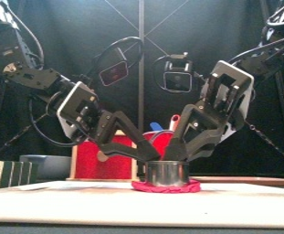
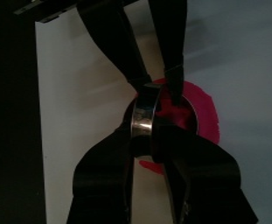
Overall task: Get the cutter from the drawer then cut the dough then place the extra dough in the bowl
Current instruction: Cut the dough
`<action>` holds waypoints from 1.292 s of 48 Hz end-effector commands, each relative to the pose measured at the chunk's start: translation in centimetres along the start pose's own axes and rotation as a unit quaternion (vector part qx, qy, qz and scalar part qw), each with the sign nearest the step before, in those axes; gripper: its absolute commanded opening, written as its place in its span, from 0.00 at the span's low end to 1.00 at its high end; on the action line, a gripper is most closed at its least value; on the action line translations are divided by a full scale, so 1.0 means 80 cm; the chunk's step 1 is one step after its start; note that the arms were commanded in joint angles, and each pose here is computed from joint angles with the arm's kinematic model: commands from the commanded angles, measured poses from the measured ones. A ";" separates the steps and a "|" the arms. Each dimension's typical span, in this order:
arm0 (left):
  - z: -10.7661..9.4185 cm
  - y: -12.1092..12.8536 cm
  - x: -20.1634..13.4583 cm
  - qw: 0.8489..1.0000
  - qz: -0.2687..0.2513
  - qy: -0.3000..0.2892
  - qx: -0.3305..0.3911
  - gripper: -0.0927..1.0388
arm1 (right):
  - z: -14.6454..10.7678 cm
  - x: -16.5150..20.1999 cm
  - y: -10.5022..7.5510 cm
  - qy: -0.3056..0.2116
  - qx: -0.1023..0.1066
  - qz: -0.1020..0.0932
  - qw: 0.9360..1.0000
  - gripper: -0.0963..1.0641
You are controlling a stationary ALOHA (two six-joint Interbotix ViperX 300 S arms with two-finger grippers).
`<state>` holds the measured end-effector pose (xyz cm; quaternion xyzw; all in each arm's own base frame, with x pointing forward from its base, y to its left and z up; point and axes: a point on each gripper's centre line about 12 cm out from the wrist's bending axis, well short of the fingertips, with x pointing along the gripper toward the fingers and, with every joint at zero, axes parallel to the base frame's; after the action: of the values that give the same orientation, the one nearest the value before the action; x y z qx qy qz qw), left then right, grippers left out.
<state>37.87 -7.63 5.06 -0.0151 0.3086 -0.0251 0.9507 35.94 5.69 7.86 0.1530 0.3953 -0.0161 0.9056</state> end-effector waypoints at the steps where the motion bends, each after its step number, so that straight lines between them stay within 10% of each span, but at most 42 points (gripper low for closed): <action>1: -0.036 -0.012 -0.004 0.998 -0.012 0.061 0.010 0.54 | -0.007 0.000 -0.003 0.014 0.005 -0.005 1.000 0.61; 62: 0.000 -0.013 -0.020 1.000 -0.019 0.016 0.017 0.66 | 0.057 -0.040 0.017 -0.083 -0.032 0.032 0.995 0.85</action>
<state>37.67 -8.20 6.62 -0.0143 0.3014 -0.0376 0.9526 36.50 5.59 11.28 0.1313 0.3440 0.0105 0.9297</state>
